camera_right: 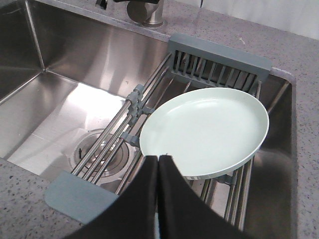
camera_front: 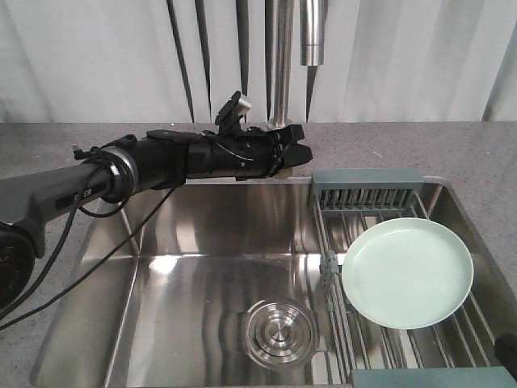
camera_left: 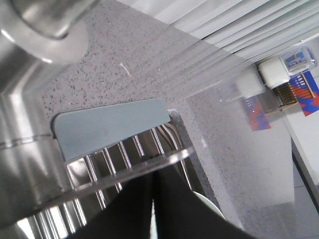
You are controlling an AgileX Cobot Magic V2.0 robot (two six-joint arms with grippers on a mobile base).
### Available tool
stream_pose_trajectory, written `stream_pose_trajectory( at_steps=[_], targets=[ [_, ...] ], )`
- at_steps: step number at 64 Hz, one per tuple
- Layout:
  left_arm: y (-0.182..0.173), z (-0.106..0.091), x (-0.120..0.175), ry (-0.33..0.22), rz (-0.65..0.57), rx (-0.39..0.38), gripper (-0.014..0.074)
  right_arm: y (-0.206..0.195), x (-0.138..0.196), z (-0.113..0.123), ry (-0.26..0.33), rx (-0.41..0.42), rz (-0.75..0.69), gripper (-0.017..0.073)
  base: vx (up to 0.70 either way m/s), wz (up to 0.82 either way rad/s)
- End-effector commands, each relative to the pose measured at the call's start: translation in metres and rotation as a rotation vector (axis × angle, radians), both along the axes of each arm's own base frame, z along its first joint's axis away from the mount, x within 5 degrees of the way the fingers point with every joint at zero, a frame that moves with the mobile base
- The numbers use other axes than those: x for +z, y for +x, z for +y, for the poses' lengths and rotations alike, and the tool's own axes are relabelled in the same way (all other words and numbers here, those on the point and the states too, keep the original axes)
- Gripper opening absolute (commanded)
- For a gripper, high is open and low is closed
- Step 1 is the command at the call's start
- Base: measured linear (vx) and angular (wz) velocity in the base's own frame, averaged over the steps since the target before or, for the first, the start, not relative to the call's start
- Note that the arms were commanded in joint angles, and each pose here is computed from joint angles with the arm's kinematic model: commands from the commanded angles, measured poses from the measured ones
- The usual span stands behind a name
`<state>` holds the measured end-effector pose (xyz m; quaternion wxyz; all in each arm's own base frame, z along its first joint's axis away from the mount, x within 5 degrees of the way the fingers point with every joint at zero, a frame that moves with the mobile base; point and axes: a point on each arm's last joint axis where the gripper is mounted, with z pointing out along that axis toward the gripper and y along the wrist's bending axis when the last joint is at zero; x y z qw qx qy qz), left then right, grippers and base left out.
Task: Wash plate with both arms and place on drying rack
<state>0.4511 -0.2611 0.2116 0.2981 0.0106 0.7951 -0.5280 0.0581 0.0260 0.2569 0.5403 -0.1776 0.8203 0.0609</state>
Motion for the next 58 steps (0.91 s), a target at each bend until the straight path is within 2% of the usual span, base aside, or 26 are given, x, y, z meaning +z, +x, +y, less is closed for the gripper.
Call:
stream_pose_trajectory(
  at_steps=[1, 9, 14, 20, 28, 31, 35, 40, 54, 58],
  targets=[
    [0.005, 0.013, 0.055, -0.142, -0.056, 0.065, -0.0006, 0.003, 0.013, -0.002, 0.021, -0.029, -0.078, -0.0008, 0.00, 0.00],
    [0.006, 0.017, 0.056, -0.156, -0.052, 0.050, -0.0006, 0.003, 0.013, -0.002, 0.021, -0.029, -0.078, -0.0008, 0.00, 0.00],
    [0.003, 0.017, 0.057, -0.176, -0.044, 0.006, -0.0006, 0.003, 0.013, -0.002, 0.021, -0.029, -0.078, -0.0008, 0.00, 0.00],
    [-0.006, 0.013, 0.061, -0.215, -0.048, -0.114, -0.0006, 0.003, 0.013, -0.002, 0.021, -0.029, -0.078, -0.0008, 0.00, 0.00],
    [-0.023, 0.010, 0.066, -0.220, -0.035, -0.299, -0.0006, 0.003, 0.013, -0.002, 0.021, -0.029, -0.078, -0.0008, 0.00, 0.00],
    [-0.031, 0.010, 0.067, -0.184, -0.012, -0.361, -0.0006, 0.003, 0.013, -0.002, 0.021, -0.029, -0.078, -0.0008, 0.00, 0.00],
    [-0.040, 0.012, 0.069, -0.103, -0.003, -0.428, -0.0006, 0.003, 0.013, -0.002, 0.021, -0.029, -0.077, -0.0008, 0.00, 0.00],
    [-0.052, 0.017, 0.078, 0.030, -0.008, -0.480, -0.0006, 0.003, 0.013, -0.001, 0.021, -0.028, -0.074, -0.0008, 0.00, 0.00],
    [-0.082, 0.045, 0.122, 0.342, -0.058, -0.490, -0.0006, 0.003, 0.013, -0.002, 0.016, -0.027, -0.073, -0.0008, 0.00, 0.00],
    [-0.096, 0.055, 0.137, 0.437, -0.076, -0.516, -0.0006, 0.003, 0.013, -0.002, 0.016, -0.027, -0.073, -0.0008, 0.00, 0.00]
  ],
)
